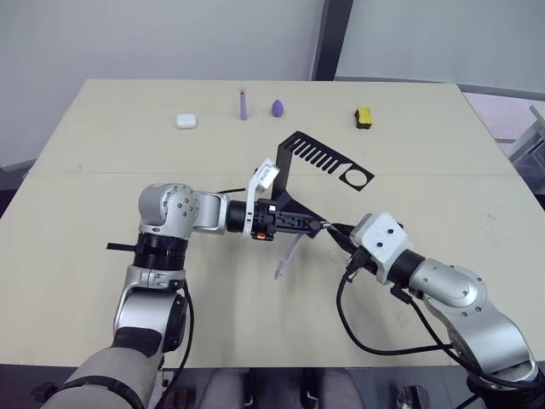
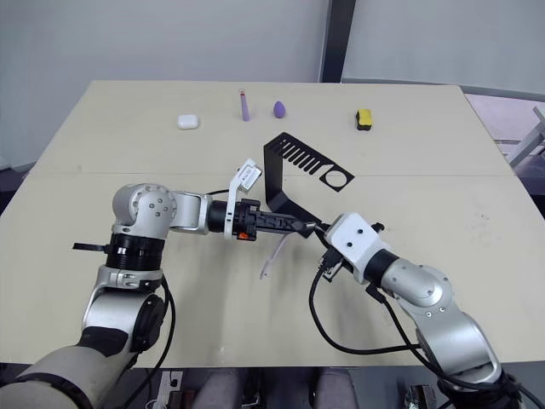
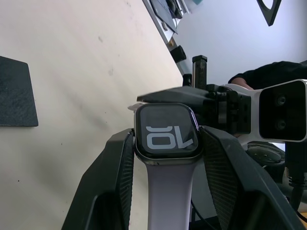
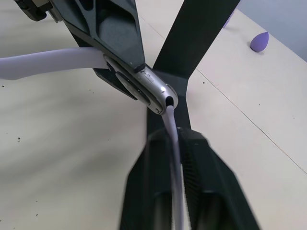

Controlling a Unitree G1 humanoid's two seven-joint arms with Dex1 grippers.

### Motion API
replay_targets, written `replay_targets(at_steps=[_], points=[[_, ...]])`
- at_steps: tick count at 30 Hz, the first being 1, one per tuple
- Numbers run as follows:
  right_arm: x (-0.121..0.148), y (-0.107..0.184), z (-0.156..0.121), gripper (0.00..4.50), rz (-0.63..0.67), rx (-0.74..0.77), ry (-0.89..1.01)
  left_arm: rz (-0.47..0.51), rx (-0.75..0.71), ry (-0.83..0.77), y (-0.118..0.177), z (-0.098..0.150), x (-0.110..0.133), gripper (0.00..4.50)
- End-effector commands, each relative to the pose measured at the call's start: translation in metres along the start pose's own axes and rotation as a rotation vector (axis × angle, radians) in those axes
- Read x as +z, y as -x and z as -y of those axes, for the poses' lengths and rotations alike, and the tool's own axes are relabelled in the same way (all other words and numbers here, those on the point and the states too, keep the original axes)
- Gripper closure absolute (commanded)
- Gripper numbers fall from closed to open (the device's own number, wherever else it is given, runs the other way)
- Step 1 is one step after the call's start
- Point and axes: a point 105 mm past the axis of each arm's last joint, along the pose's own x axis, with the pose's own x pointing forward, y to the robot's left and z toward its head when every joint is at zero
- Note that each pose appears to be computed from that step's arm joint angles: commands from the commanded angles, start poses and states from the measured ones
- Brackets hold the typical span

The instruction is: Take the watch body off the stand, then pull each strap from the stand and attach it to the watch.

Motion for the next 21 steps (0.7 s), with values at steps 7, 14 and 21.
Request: replay_targets(at_steps=[7, 14, 21], points=[[0.028, 0.061, 0.008, 0.06, 0.086, 0.174, -0.085, -0.111, -0.068, -0.58, 0.019, 0.028, -0.015, 2.89], [0.039, 0.083, -0.002, 0.06, 0.109, 0.325, -0.222, -0.171, -0.109, -1.167, 0.029, 0.025, -0.031, 2.89], [0.041, 0.078, -0.01, 0.06, 0.104, 0.356, -0.214, -0.152, -0.11, -1.52, 0.03, 0.02, -0.032, 2.89]])
